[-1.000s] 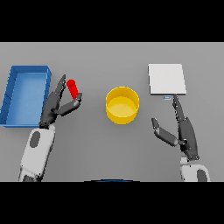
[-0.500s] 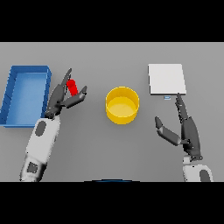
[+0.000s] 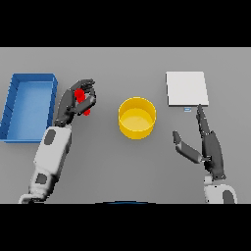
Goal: Pick up the red beaker and tilt it to pour out 1 green nut into yellow bowl. Pick up the yellow bowl and place it on the metallic measuring scale.
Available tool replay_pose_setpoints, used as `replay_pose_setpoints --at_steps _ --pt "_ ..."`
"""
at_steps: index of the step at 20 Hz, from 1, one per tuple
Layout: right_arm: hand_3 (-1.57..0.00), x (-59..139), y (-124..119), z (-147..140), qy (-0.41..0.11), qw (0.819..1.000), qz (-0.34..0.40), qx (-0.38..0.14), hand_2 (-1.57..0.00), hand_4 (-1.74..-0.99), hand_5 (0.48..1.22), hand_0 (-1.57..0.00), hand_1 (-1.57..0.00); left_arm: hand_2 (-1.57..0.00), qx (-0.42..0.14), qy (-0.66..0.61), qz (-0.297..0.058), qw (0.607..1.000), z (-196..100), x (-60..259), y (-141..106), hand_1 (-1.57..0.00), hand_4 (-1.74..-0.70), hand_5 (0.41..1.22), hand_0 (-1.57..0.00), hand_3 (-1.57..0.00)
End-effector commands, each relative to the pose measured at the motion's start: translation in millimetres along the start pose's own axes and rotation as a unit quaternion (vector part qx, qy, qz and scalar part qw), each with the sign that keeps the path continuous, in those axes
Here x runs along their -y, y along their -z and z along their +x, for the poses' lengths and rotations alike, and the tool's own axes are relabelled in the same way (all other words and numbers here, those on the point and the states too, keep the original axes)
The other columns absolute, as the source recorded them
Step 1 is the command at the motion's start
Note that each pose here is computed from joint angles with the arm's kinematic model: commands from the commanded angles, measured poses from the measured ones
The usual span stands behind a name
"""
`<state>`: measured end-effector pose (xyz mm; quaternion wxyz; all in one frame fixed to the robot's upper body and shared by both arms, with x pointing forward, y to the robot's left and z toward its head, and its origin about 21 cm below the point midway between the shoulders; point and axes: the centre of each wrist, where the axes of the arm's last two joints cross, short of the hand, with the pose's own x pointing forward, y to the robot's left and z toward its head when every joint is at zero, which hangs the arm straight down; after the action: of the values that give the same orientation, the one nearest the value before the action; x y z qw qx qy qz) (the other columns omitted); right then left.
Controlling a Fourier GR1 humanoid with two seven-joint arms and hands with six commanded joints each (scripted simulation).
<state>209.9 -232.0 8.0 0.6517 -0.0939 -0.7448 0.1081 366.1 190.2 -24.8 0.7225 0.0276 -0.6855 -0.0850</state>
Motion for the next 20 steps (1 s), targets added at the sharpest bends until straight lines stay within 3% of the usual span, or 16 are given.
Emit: replay_pose_setpoints --at_steps 1,4,8,11,16,20 --pt "0.0 3.7 1 0 -0.003 1.0 -0.002 -0.002 0.0 -1.255 0.644 0.0 0.0 -0.73 0.0 0.01 -0.001 1.0 -1 6 1 -0.7 -1.5 0.941 -0.66 -0.72" --pt "0.0 -0.3 -1 -1 -0.001 1.0 -0.004 -0.004 0.0 -1.252 0.644 0.0 0.0 -1.14 0.011 0.032 -0.013 0.999 0 7 3 -1.12 -1.6 1.078 -1.11 -0.97" --pt "0.0 4.2 -3 -3 -0.002 1.0 -0.005 -0.005 0.0 -1.257 0.645 0.0 0.0 -1.4 0.006 0.038 -0.02 0.999 1 11 2 -1.39 -1.51 1.162 -1.38 -1.33" --pt "0.0 1.8 -2 1 0.006 1.0 -0.004 -0.004 0.0 -1.26 0.643 0.0 0.0 -1.48 0.021 0.019 -0.005 1.0 7 15 4 -1.48 -1.62 1.14 -1.47 -1.45" --pt "0.0 4.8 -2 1 -0.008 1.0 -0.007 0.001 0.0 -1.259 0.649 0.0 0.0 -1.54 0.062 0.005 0.02 0.998 26 12 3 -1.54 -1.7 1.114 -1.54 -1.53" --pt "0.0 5.6 -1 -1 -0.01 1.0 -0.001 0.0 0.0 -1.261 0.661 0.0 0.0 -1.56 0.092 0.081 -0.015 0.992 58 8 5 -1.56 -1.72 1.117 -1.56 -1.55"
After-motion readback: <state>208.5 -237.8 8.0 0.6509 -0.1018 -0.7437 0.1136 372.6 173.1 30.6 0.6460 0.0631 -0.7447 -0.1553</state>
